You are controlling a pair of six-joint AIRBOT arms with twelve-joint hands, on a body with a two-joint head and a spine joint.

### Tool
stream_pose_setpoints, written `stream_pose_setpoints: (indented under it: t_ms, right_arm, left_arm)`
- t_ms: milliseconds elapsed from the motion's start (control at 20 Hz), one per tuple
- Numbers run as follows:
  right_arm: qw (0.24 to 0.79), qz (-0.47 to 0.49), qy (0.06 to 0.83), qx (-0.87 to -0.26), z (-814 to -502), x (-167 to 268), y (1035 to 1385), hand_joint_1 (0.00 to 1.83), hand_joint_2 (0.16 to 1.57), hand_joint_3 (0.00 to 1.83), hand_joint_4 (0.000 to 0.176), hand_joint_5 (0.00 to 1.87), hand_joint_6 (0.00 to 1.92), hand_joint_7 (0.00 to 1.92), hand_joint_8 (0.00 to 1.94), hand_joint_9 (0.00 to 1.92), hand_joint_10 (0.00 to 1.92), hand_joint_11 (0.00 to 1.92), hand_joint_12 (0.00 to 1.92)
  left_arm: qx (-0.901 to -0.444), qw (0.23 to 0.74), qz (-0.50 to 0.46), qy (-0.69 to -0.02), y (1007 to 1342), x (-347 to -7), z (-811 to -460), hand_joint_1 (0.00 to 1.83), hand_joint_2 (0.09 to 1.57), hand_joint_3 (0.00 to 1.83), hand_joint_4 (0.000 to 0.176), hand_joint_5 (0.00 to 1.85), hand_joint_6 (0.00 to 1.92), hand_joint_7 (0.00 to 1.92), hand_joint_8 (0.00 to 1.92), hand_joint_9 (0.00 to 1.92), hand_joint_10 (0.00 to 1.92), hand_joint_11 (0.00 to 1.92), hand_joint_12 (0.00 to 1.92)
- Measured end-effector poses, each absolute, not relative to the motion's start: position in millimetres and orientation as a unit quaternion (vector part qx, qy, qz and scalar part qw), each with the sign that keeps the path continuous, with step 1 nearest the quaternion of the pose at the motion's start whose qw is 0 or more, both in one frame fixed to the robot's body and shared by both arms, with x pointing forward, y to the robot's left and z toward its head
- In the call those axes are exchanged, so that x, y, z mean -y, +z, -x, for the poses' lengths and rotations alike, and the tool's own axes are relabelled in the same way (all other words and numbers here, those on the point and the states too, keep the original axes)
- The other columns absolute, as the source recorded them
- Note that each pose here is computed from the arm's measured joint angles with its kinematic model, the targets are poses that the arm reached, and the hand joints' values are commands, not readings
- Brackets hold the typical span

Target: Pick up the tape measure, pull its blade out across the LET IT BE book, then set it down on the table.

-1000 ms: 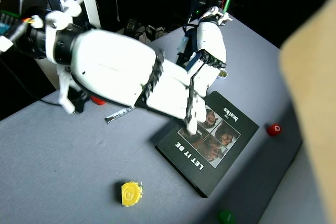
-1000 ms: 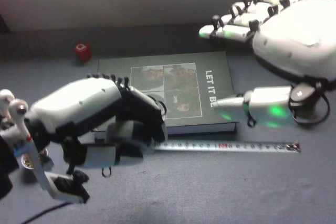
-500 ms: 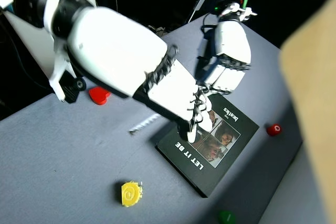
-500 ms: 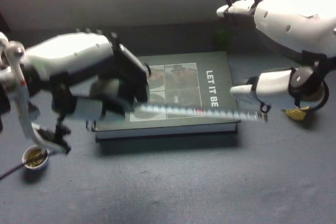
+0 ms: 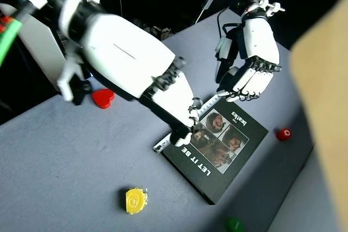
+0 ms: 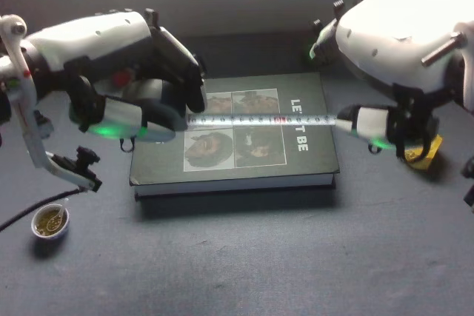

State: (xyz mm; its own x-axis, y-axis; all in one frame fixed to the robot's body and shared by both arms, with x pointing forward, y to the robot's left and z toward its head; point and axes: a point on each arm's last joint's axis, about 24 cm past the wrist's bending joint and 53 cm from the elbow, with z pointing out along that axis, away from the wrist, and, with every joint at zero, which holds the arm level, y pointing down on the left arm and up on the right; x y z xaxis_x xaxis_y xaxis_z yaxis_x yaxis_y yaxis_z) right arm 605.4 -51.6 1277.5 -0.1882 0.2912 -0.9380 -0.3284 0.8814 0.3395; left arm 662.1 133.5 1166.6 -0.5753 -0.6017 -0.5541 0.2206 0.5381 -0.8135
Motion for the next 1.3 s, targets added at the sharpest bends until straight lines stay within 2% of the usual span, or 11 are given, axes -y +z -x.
stream_pose_setpoints:
  t_ms: [250, 350, 400, 450, 600, 900, 1100, 1300]
  right_arm:
    - [0.646, 0.019, 0.237, -0.725, -618.2, 33.8, 1277.4, 0.97, 1.17, 0.01, 0.0, 0.74, 0.03, 0.77, 0.02, 0.56, 0.42, 0.2, 1.39]
    - [0.641, 0.016, 0.239, -0.729, -627.6, 25.7, 1272.2, 0.98, 1.17, 0.0, 0.0, 0.76, 0.03, 0.79, 0.02, 0.51, 0.64, 0.23, 1.42]
    - [0.642, 0.012, 0.238, -0.729, -632.4, 25.6, 1271.8, 0.98, 1.17, 0.0, 0.0, 0.76, 0.03, 0.79, 0.02, 0.51, 0.64, 0.23, 1.42]
    - [0.644, 0.007, 0.234, -0.728, -638.5, 27.5, 1272.0, 0.98, 1.17, 0.0, 0.0, 0.76, 0.03, 0.8, 0.02, 0.49, 0.74, 0.24, 1.43]
    - [0.643, -0.012, 0.231, -0.73, -651.2, 34.9, 1268.5, 1.0, 1.17, 0.0, 0.0, 0.77, 0.03, 0.81, 0.02, 0.49, 0.77, 0.28, 1.44]
    - [0.627, -0.025, 0.233, -0.743, -653.9, 36.0, 1259.6, 1.02, 1.16, 0.0, 0.0, 0.79, 0.03, 0.82, 0.03, 0.5, 0.83, 0.3, 1.46]
    - [0.633, -0.052, 0.226, -0.738, -670.8, 51.3, 1264.7, 1.02, 1.16, 0.0, 0.0, 0.78, 0.03, 0.82, 0.03, 0.51, 0.85, 0.33, 1.47]
    - [0.637, -0.051, 0.233, -0.733, -674.0, 50.5, 1271.4, 1.02, 1.16, 0.0, 0.0, 0.78, 0.03, 0.82, 0.03, 0.5, 0.86, 0.33, 1.47]
  left_arm:
    - [-0.754, 0.448, 0.146, -0.459, 1168.0, -147.9, -673.8, 1.5, 1.07, 0.0, 0.0, 1.02, 0.66, 1.07, 0.76, 0.98, 1.02, 0.9, 1.45]
    - [-0.754, 0.448, 0.149, -0.457, 1167.6, -150.7, -675.6, 1.5, 1.07, 0.0, 0.0, 1.02, 0.65, 1.07, 0.77, 0.98, 1.02, 0.9, 1.46]
    - [-0.754, 0.446, 0.152, -0.458, 1167.8, -150.6, -676.0, 1.5, 1.07, 0.0, 0.0, 1.02, 0.65, 1.07, 0.77, 0.98, 1.02, 0.9, 1.46]
    - [-0.752, 0.445, 0.155, -0.462, 1169.7, -149.7, -676.5, 1.5, 1.07, 0.0, 0.0, 1.02, 0.65, 1.07, 0.77, 0.98, 1.02, 0.9, 1.46]
    - [-0.742, 0.451, 0.158, -0.47, 1180.4, -149.7, -683.6, 1.5, 1.07, 0.0, 0.0, 1.02, 0.66, 1.07, 0.77, 0.98, 1.02, 0.9, 1.46]
    - [-0.738, 0.459, 0.159, -0.468, 1184.8, -161.5, -692.9, 1.5, 1.07, 0.0, 0.0, 1.02, 0.68, 1.06, 0.77, 1.0, 1.01, 0.9, 1.45]
    - [-0.736, 0.461, 0.153, -0.472, 1186.4, -162.9, -694.1, 1.5, 1.07, 0.0, 0.0, 1.02, 0.67, 1.05, 0.77, 1.0, 1.01, 0.9, 1.46]
    - [-0.734, 0.463, 0.153, -0.473, 1187.7, -163.5, -694.6, 1.5, 1.07, 0.0, 0.0, 1.01, 0.66, 1.05, 0.77, 0.99, 1.02, 0.92, 1.45]
